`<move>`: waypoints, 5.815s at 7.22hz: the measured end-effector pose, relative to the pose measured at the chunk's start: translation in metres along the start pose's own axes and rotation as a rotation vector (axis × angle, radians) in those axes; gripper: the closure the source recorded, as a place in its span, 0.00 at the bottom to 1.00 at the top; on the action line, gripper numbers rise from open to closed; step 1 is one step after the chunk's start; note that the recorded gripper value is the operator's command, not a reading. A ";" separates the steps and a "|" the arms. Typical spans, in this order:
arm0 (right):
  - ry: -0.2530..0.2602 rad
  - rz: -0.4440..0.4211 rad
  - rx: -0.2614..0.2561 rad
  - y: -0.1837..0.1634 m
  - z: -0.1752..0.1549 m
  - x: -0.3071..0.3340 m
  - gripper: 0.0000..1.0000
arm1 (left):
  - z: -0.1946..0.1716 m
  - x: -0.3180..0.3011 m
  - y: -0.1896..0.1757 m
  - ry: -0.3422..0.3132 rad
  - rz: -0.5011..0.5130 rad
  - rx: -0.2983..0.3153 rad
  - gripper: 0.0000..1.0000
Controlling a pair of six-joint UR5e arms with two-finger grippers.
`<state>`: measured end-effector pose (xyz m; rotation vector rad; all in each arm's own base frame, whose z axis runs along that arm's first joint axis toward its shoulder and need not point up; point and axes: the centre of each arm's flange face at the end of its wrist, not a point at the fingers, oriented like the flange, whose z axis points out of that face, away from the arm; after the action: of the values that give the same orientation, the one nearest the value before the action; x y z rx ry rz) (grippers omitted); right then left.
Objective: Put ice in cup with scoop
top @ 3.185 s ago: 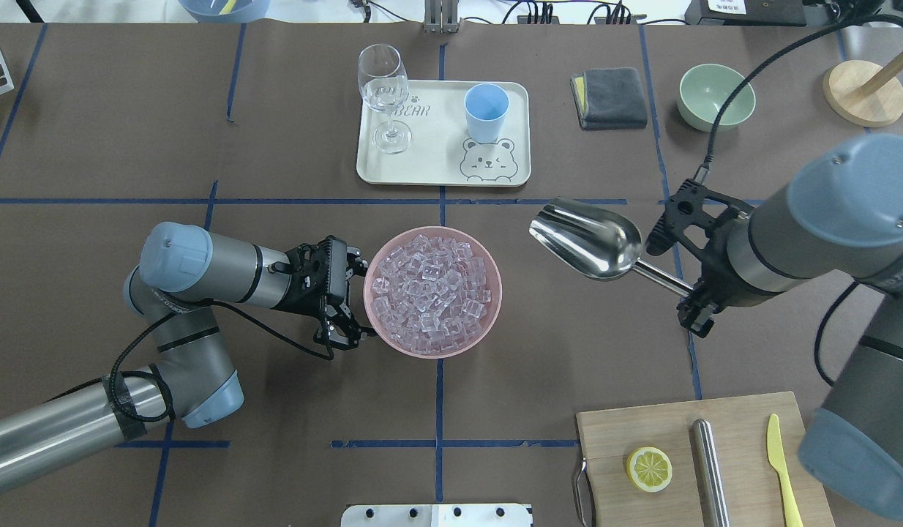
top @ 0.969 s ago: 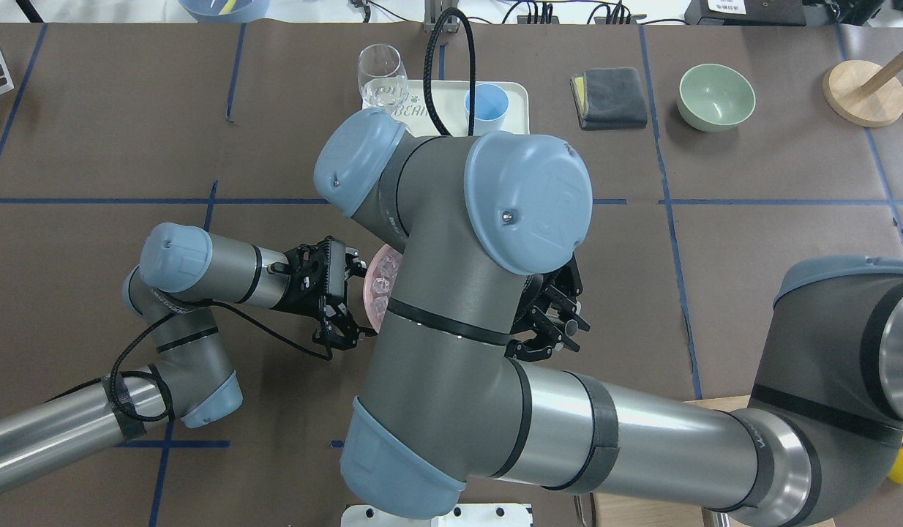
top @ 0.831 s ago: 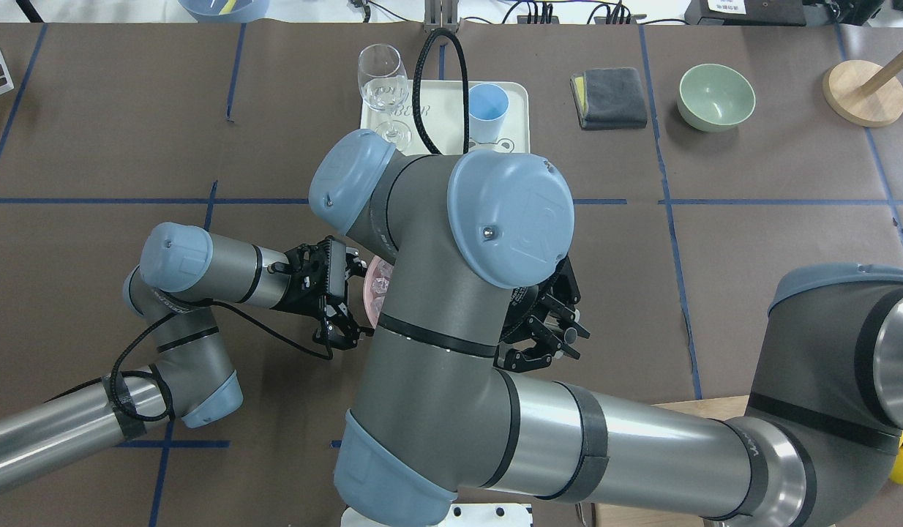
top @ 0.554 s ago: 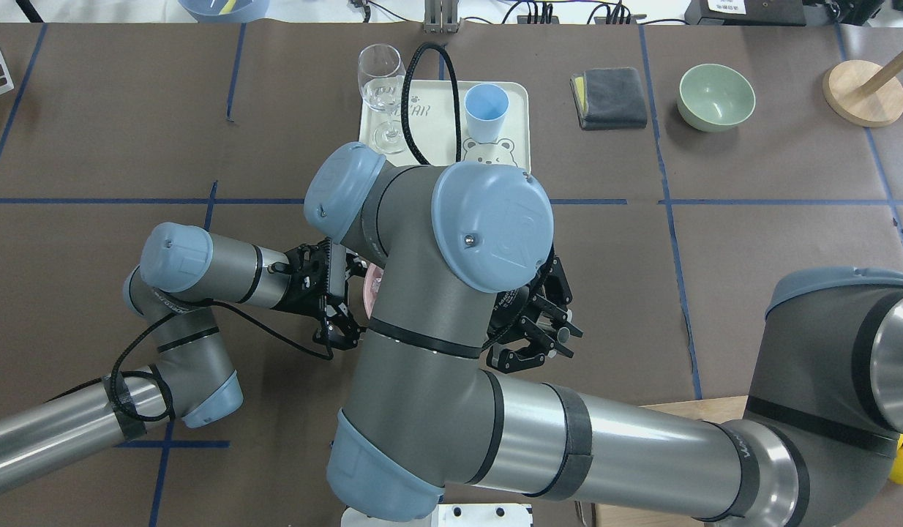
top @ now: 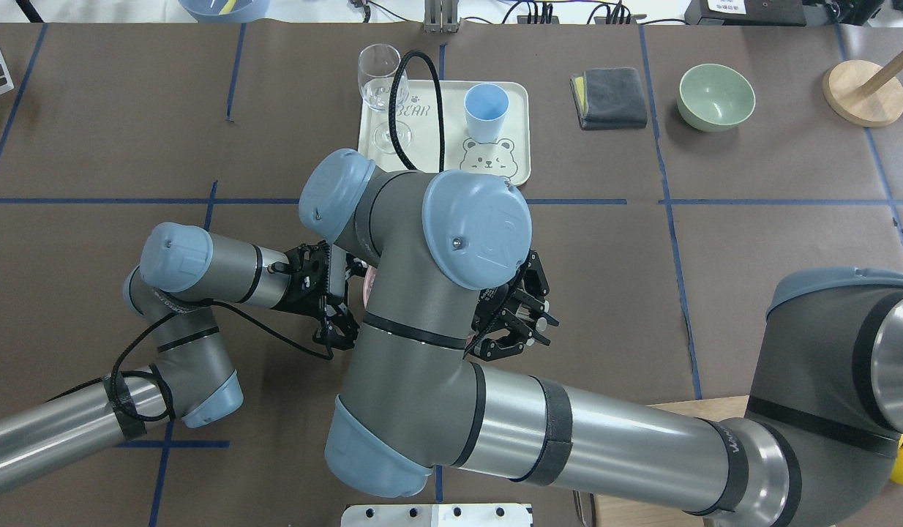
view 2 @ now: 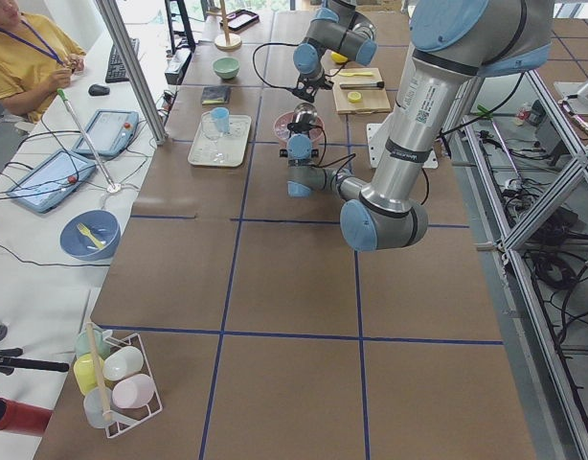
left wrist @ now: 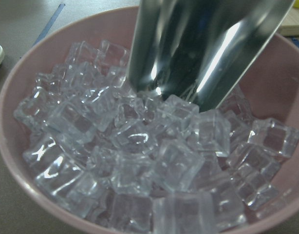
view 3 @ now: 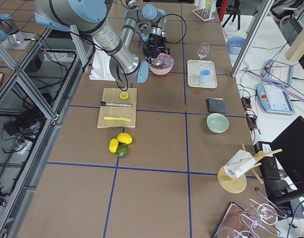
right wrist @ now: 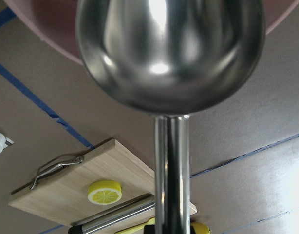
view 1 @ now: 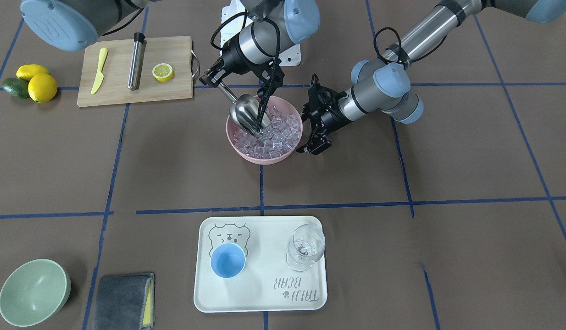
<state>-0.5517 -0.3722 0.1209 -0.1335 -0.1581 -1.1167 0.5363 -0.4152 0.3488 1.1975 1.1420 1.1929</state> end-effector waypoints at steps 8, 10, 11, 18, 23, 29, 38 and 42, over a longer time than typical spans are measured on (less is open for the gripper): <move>-0.006 0.058 0.146 -0.023 0.042 0.008 1.00 | 0.001 -0.001 -0.002 -0.006 0.000 0.003 0.00; -0.010 0.058 0.188 -0.020 0.053 0.010 1.00 | 0.001 -0.001 -0.004 -0.007 0.002 0.006 0.00; -0.012 0.055 0.211 -0.006 0.060 0.011 1.00 | 0.001 -0.001 -0.005 -0.007 0.002 0.006 0.00; -0.041 0.091 0.378 0.018 0.086 0.013 1.00 | 0.001 -0.001 -0.005 -0.013 0.002 0.006 0.00; -0.063 0.095 0.499 0.051 0.080 0.014 1.00 | 0.001 -0.002 -0.005 -0.014 0.002 0.006 0.00; -0.135 0.170 0.564 0.091 0.048 0.067 1.00 | 0.002 -0.002 -0.007 -0.014 0.004 0.009 0.00; -0.270 0.420 0.405 0.038 0.024 0.266 1.00 | 0.001 -0.002 -0.007 -0.014 0.005 0.008 0.00; -0.250 0.380 0.314 0.044 0.031 0.288 1.00 | 0.001 -0.002 -0.004 -0.014 0.005 0.005 0.00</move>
<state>-0.3901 -0.6012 0.2056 -0.0199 -0.5077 -0.6828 0.5369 -0.4174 0.3449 1.2113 1.1323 1.1841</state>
